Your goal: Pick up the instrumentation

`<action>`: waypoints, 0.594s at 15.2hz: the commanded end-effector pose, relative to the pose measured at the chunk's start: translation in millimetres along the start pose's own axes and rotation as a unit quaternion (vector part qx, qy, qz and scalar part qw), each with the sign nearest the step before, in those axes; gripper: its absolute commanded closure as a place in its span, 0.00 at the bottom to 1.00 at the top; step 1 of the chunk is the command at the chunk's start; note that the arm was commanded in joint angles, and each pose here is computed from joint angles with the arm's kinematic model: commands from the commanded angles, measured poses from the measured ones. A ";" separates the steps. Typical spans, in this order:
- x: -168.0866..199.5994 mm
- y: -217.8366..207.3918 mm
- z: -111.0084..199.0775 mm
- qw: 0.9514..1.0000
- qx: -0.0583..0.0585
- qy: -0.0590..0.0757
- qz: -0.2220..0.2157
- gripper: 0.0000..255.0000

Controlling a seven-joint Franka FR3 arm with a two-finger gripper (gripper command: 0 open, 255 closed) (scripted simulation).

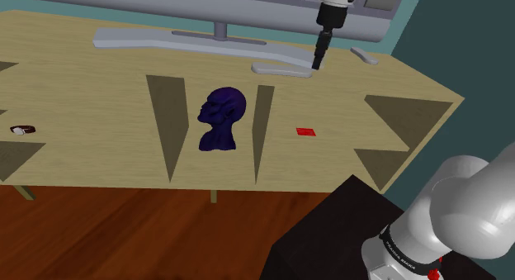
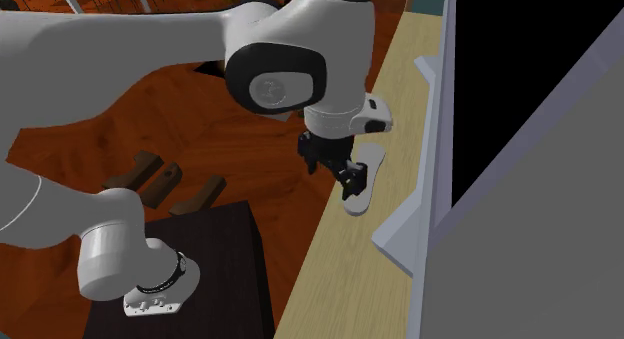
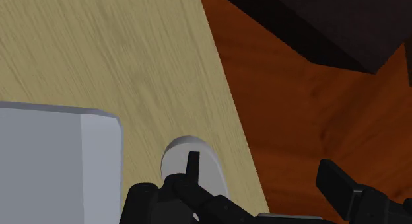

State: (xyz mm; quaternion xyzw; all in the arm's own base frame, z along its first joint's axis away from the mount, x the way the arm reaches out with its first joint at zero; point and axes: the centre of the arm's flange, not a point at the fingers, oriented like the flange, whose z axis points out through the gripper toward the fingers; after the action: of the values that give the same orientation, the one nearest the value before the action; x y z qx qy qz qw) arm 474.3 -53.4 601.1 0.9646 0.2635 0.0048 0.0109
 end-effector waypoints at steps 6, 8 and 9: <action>89.8 26.1 10.0 0.989 0.018 0.003 -0.150 0.00; 110.1 28.0 12.5 0.983 0.023 0.004 -0.182 0.00; 110.1 27.9 17.8 0.983 0.023 0.004 -0.182 0.00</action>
State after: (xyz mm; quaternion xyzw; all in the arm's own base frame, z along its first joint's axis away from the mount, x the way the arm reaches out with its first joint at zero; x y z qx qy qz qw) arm 580.0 -24.5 587.1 0.9045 0.4263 0.0004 -0.0101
